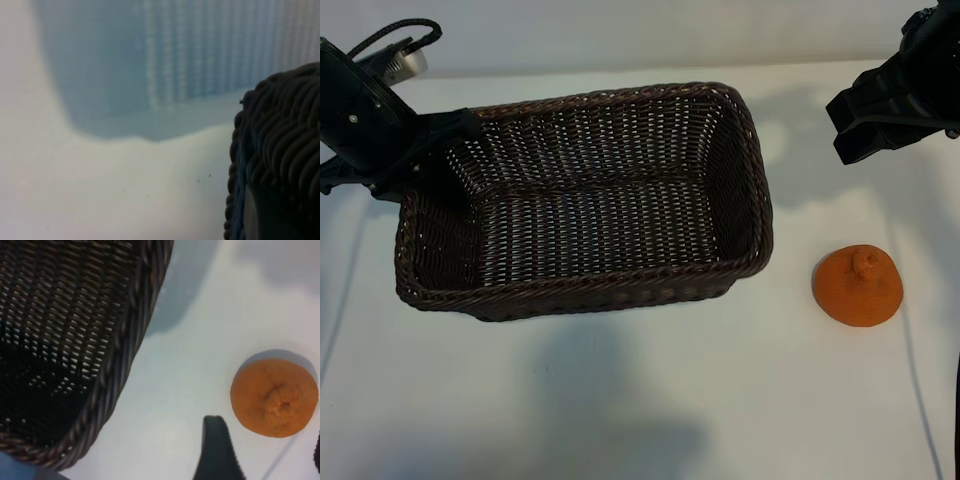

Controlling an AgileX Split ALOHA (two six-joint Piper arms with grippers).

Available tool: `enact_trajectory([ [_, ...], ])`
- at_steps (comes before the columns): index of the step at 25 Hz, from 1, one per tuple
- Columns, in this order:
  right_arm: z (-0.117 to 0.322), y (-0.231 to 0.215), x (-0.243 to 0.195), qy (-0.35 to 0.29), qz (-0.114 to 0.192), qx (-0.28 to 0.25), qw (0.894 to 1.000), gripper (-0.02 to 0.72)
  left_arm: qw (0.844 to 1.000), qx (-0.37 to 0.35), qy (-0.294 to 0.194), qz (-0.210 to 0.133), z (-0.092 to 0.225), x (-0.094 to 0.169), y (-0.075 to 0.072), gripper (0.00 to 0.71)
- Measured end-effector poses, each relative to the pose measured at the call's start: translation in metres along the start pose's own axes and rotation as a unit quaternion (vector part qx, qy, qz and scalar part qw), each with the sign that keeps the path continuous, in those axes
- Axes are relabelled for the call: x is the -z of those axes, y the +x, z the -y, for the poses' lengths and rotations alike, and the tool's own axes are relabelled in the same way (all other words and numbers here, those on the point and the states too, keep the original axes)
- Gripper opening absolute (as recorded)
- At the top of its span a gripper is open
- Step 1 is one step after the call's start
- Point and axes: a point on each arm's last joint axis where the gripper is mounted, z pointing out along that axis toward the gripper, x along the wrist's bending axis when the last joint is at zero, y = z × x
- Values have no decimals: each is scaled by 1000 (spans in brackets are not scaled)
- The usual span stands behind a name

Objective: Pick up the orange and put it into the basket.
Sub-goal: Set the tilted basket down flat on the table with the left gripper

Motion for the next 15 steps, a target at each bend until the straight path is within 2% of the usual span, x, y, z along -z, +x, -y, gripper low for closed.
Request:
enact_trajectory([
  [4,0,0,0,0,0,0,1000,455,1000,1,4,0,-2,-3,1,158],
  [15,0,0,0,0,0,0,1000,455,999,15,29,-5,-18,-35,13,158],
])
